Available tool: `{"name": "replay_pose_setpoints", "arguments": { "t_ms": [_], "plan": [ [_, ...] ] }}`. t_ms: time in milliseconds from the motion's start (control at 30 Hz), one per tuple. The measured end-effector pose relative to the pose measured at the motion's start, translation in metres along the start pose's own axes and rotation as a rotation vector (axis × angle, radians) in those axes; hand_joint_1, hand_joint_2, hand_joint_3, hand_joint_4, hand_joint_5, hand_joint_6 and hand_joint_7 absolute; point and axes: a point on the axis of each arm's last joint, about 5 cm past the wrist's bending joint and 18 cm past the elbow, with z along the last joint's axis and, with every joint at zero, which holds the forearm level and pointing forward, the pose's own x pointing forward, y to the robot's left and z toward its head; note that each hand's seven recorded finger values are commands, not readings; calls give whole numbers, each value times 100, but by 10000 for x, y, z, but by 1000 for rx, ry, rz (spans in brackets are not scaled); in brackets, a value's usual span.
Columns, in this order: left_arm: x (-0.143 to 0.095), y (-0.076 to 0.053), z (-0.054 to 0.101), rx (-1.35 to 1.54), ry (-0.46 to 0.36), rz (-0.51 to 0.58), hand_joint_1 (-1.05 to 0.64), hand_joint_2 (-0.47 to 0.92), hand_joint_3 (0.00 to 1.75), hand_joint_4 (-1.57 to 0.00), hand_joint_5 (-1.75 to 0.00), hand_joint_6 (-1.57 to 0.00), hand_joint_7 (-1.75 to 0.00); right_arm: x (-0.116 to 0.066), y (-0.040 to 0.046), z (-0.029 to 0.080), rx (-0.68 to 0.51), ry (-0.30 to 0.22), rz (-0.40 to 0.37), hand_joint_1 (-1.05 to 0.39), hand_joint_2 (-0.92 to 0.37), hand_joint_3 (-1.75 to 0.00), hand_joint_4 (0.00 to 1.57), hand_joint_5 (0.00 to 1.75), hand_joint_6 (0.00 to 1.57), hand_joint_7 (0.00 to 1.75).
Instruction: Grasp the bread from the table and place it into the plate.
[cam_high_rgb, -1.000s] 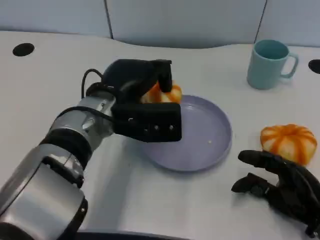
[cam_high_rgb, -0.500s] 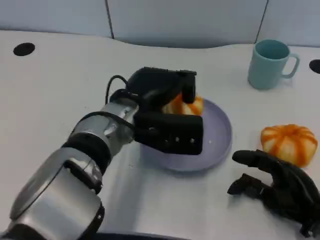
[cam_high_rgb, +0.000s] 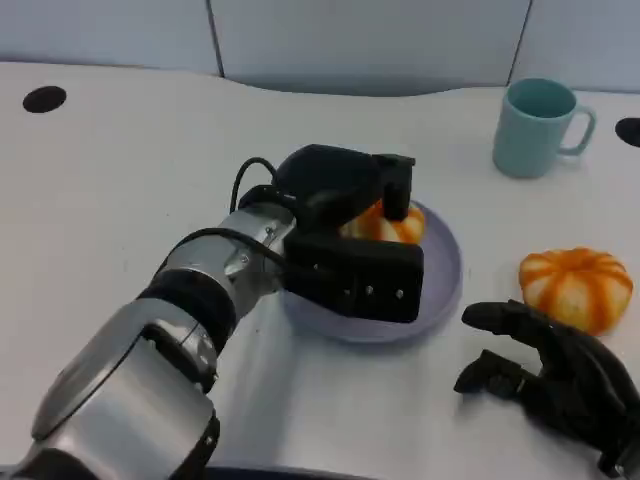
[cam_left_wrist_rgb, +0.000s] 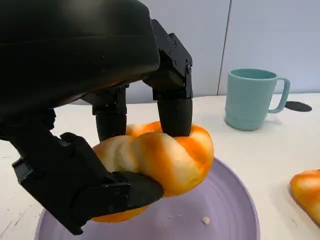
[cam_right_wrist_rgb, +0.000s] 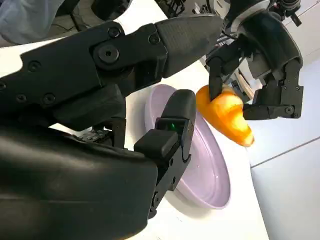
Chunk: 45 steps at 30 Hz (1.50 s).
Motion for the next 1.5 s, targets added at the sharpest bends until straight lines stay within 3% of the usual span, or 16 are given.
{"name": "replay_pose_setpoints", "arguments": {
  "t_ms": [267,300,367,400,467,667,767,800,900,1033,1500],
  "plan": [
    [4,-15,10,14,5,-25,-25,49,126,-94,-175,-70,-175,-1,0,-9,-12,-8,2,-40,-92,-12,53,131,62,81],
    [3,-15,9,11,6,-31,-28,52,101,-88,-175,-74,-136,-2,0,-10,-14,-9,2,-40,-92,-12,53,131,62,81],
    [3,-11,6,1,10,-46,-29,57,82,-85,-175,-80,-111,-2,0,-11,-14,-9,2,-39,-92,-12,53,131,61,81],
    [3,-9,4,-2,11,-53,-30,66,67,-73,-163,-73,-96,-1,0,-11,-14,-9,2,-40,-92,-13,53,131,61,81],
    [2,-7,1,-4,13,-60,-31,74,53,-67,-156,-70,-85,-1,0,-11,-14,-9,2,-40,-92,-13,53,131,60,81],
    [0,-5,-3,-4,14,-62,-31,77,47,-66,-154,-70,-82,0,1,-10,-15,-8,3,-40,-92,-13,53,132,60,81],
    [-1,-4,-6,-3,14,-62,-32,79,38,-55,-141,-58,-69,0,1,-11,-14,-8,3,-40,-92,-12,53,132,60,81],
    [-3,-3,-9,-3,14,-62,-46,86,24,-38,-105,-48,-53,0,1,-11,-14,-8,3,-40,-92,-12,53,132,60,82],
    [-17,2,-43,38,22,-119,-62,91,15,-29,-73,-40,-35,0,1,-11,-11,-7,4,-40,-92,-13,53,131,60,82],
    [-43,21,-108,76,54,-177,-73,92,16,-27,-68,-39,-30,0,0,-9,-12,-6,4,-41,-92,-12,53,132,59,82],
    [-35,50,-114,72,64,-198,-77,92,19,-26,-67,-41,-28,1,0,-9,-12,-5,6,-40,-92,-13,53,134,58,83]
  ]
}}
